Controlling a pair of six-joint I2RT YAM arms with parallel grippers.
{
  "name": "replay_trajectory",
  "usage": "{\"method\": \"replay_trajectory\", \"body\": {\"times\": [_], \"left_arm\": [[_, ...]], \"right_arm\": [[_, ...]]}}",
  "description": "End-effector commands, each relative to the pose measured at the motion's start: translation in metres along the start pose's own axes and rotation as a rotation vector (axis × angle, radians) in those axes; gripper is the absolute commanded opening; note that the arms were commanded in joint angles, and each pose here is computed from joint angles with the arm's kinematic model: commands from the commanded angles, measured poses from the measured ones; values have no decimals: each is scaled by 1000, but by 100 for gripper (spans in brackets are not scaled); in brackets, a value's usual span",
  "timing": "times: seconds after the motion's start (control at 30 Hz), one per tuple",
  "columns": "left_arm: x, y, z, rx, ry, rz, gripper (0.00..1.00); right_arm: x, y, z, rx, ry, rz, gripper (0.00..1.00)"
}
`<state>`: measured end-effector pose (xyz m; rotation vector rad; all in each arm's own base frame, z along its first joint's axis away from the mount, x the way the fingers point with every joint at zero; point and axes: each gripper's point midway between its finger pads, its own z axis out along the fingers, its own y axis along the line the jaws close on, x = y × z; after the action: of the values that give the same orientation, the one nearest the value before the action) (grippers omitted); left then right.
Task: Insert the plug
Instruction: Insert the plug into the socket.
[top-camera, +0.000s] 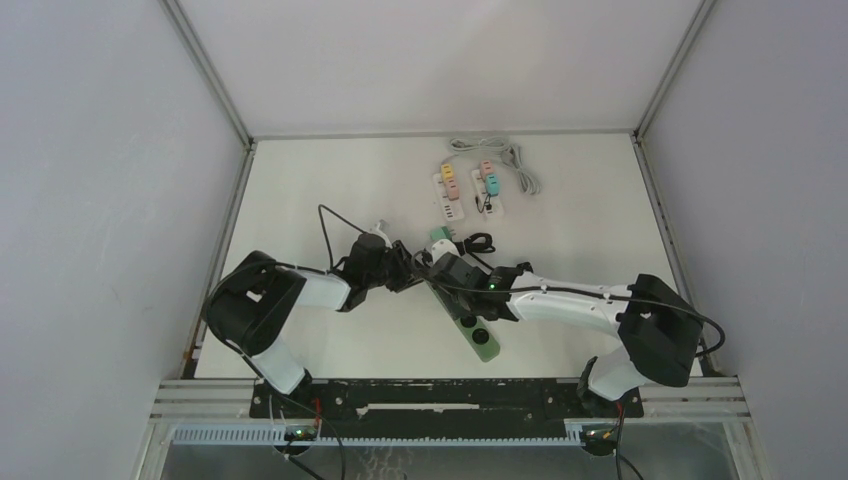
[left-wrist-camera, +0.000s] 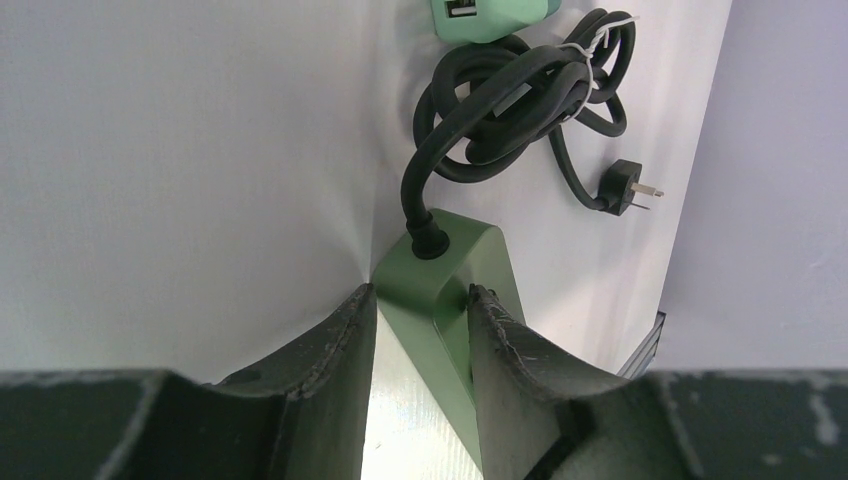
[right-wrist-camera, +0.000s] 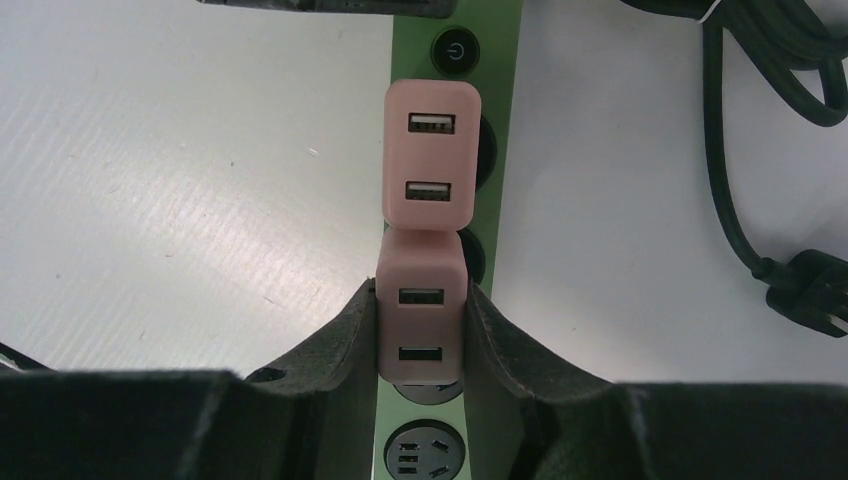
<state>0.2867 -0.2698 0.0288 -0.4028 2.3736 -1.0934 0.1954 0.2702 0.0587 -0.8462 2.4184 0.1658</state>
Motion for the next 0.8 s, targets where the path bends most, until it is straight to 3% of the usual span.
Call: {"method": "replay_trajectory", "body": {"times": [0.0,0.43,0.77], "left_arm": [[-6,-10,-5,41,-24,-2,43],[-6,-12,-5,45,-23,-3,42],[-6,-13,-7,48,-25,-1,42]], "right_arm": [[62,-7,1,9,199,-20,0],[65,5,13,-21,280,-84,0],[84,-10,8,-35,328,-2,0]]}}
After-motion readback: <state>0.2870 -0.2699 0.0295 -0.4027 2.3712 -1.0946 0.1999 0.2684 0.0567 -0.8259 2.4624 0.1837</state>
